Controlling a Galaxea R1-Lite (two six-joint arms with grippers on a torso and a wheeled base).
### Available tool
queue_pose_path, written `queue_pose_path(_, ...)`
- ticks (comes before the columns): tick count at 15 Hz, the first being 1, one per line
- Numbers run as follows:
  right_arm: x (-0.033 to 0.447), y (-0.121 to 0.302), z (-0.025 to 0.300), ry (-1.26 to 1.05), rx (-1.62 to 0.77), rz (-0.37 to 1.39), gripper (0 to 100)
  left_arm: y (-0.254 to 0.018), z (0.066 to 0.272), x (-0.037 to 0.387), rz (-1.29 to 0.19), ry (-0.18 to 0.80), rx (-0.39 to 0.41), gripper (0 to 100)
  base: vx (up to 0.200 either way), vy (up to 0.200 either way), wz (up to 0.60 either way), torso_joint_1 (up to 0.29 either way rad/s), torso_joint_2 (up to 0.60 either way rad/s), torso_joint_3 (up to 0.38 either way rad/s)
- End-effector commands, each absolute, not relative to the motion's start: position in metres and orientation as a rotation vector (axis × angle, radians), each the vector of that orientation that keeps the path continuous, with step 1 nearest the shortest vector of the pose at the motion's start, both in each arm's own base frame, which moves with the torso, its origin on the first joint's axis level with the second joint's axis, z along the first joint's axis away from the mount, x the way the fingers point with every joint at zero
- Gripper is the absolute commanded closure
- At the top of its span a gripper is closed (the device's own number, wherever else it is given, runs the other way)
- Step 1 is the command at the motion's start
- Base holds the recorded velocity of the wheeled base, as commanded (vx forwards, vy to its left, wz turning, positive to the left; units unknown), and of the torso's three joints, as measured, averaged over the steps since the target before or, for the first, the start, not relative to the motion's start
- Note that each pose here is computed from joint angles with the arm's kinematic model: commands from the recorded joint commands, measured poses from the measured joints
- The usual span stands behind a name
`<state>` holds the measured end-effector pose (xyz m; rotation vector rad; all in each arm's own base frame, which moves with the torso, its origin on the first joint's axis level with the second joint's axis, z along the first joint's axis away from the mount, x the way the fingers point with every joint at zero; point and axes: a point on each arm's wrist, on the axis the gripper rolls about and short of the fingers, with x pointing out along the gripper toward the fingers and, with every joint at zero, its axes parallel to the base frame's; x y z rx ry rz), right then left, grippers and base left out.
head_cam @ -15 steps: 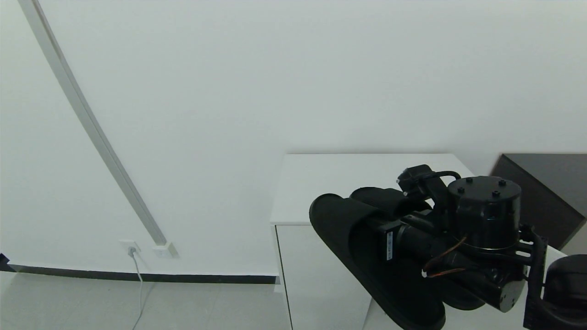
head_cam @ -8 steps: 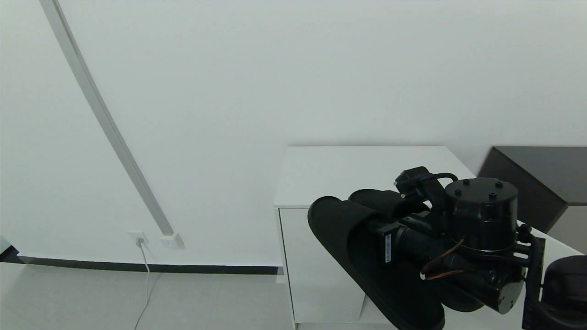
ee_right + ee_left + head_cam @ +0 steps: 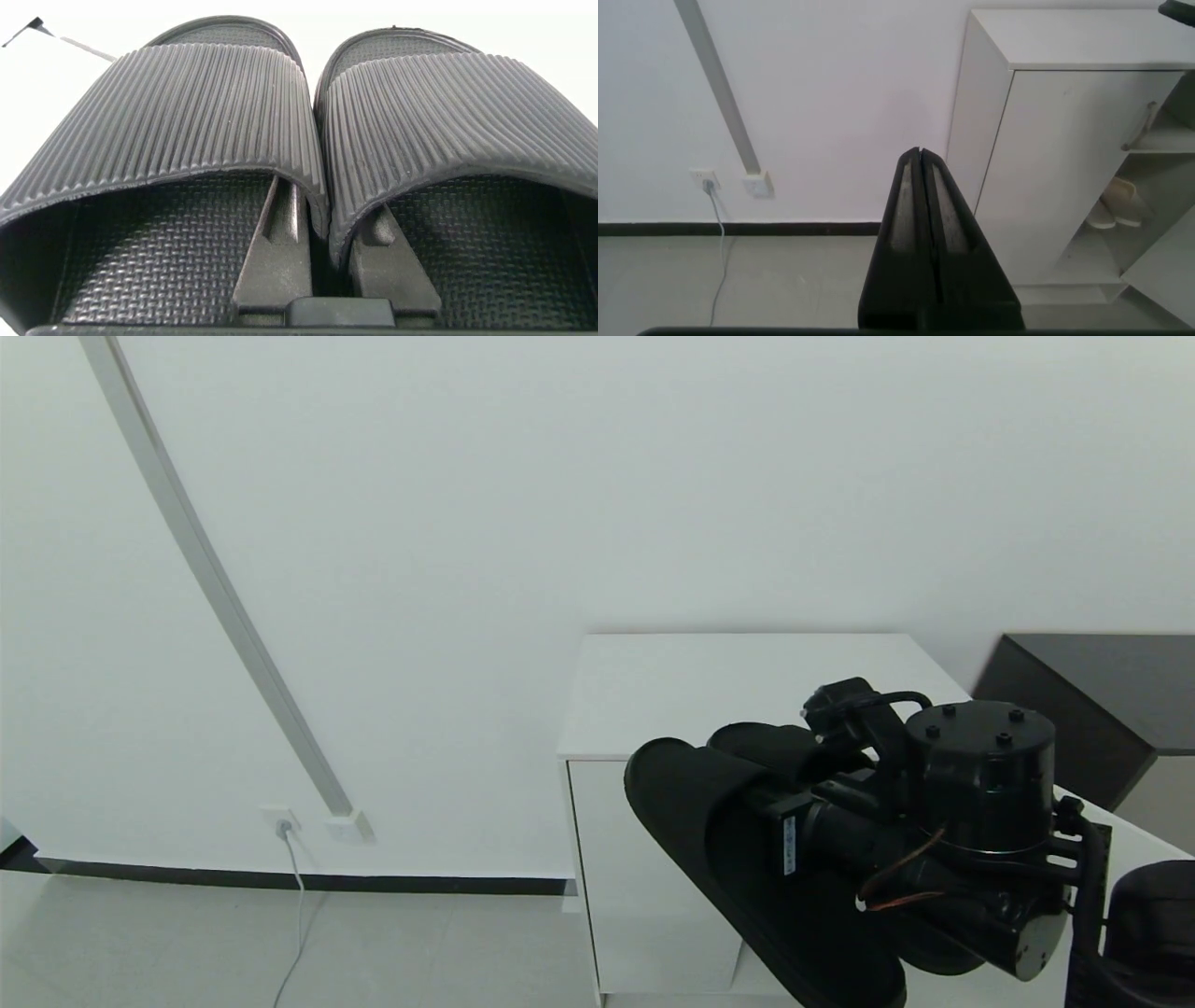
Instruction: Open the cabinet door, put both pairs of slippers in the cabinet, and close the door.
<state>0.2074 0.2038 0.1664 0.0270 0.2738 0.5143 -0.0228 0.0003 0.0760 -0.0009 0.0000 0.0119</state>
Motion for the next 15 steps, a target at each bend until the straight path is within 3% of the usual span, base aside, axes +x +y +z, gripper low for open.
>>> queue_pose_path(1, 0.2078, 0.2041, 0.1654, 0.277, 0.025, 0.514, 100, 0.0003, 0.0759, -0.0228, 0.012, 0.000, -0.002, 100, 0.000, 0.000, 0.00, 0.000, 0.00, 0.000)
queue_pose_path(6, 0.2078, 0.2041, 0.1654, 0.277, 0.025, 0.512, 100, 0.0003, 0.0759, -0.0228, 0.012, 0.000, -0.002, 100, 0.000, 0.000, 0.00, 0.000, 0.00, 0.000)
queue_pose_path(15, 0.2065, 0.2027, 0.1635, 0.283, 0.021, 0.510, 100, 0.0002, 0.0759, -0.0228, 0.011, 0.000, 0.000, 100, 0.000, -0.200, 0.00, 0.006, 0.00, 0.003)
